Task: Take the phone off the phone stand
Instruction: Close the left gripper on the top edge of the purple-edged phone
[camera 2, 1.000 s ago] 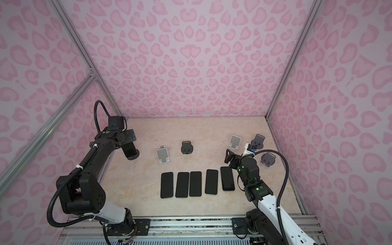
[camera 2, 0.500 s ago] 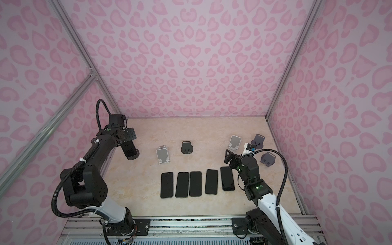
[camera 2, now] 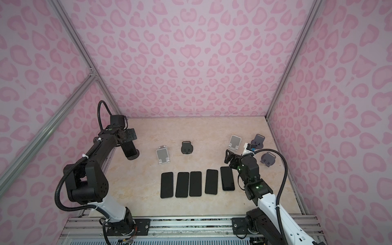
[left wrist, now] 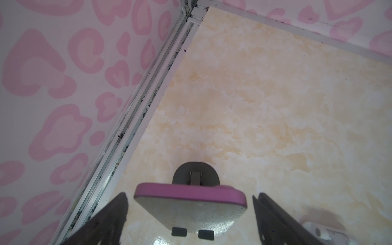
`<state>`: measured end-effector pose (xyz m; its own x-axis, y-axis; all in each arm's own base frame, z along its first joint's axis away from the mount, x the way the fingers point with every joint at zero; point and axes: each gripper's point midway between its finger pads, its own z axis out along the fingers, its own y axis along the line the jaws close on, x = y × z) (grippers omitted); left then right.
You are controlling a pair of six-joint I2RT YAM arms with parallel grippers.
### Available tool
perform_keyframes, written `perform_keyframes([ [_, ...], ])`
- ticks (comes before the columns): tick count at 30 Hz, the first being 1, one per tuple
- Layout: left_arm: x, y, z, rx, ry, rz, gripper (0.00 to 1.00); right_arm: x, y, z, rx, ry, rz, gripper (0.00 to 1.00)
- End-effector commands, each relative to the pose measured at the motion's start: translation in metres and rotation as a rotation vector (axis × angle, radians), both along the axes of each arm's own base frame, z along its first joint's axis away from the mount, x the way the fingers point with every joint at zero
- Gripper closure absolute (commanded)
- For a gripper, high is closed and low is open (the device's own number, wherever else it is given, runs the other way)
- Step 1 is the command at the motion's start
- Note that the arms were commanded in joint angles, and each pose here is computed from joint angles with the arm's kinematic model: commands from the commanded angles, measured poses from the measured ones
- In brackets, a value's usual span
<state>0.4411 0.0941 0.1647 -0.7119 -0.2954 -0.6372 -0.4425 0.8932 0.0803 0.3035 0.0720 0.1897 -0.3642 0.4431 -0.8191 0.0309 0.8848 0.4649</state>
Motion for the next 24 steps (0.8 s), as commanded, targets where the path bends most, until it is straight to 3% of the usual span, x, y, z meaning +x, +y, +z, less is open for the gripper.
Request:
perform_keyframes([
  [1, 0.007, 0.001, 0.001, 0.014, -0.023, -0.010, 0.03, 0.000, 0.000, 0.000, 0.000, -0.002, 0.001, 0.02],
  [10, 0.010, 0.006, -0.008, 0.029, -0.015, -0.006, 0.03, 0.000, 0.001, -0.004, 0.009, 0.005, 0.002, 0.02],
  [24, 0.015, 0.007, -0.014, 0.031, -0.019, -0.013, 0.20, 0.000, -0.001, -0.007, 0.010, 0.012, -0.005, 0.02],
])
